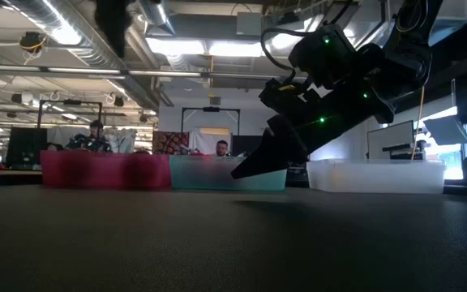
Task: Sort produce into baskets
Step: Put the lemon into the white bin
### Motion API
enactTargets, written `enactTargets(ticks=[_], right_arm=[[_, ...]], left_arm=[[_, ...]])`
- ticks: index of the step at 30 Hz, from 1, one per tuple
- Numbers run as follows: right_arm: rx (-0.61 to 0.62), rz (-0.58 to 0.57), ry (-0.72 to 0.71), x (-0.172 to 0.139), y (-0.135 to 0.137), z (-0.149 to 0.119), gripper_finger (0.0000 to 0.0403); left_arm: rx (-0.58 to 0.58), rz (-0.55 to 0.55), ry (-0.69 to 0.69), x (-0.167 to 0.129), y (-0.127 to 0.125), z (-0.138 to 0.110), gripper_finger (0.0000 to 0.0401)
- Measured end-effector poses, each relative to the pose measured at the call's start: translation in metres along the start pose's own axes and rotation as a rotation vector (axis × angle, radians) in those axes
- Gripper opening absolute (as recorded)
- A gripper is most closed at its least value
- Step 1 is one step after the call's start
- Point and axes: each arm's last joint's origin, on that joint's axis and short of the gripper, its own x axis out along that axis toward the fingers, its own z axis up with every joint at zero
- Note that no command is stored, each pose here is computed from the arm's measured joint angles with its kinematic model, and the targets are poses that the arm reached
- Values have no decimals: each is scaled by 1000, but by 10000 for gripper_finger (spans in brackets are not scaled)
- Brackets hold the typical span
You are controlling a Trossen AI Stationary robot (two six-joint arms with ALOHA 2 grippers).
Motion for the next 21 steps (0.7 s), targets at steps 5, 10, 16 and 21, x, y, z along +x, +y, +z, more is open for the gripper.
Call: enactTargets(ticks=[5,10,16,21], right_arm=[[1,0,-2,0,0,0,1],[1,0,-1,0,0,0,1],[1,3,-1,0,0,0,1],[1,2,-1,0,0,0,1]], left_arm=[[-21,48,96,26,1,-20,210],[-5,95,183,52,2,-30,210],[-56,112,265,68,10,-37,210],[-63,91,338,83,13,-42,220]])
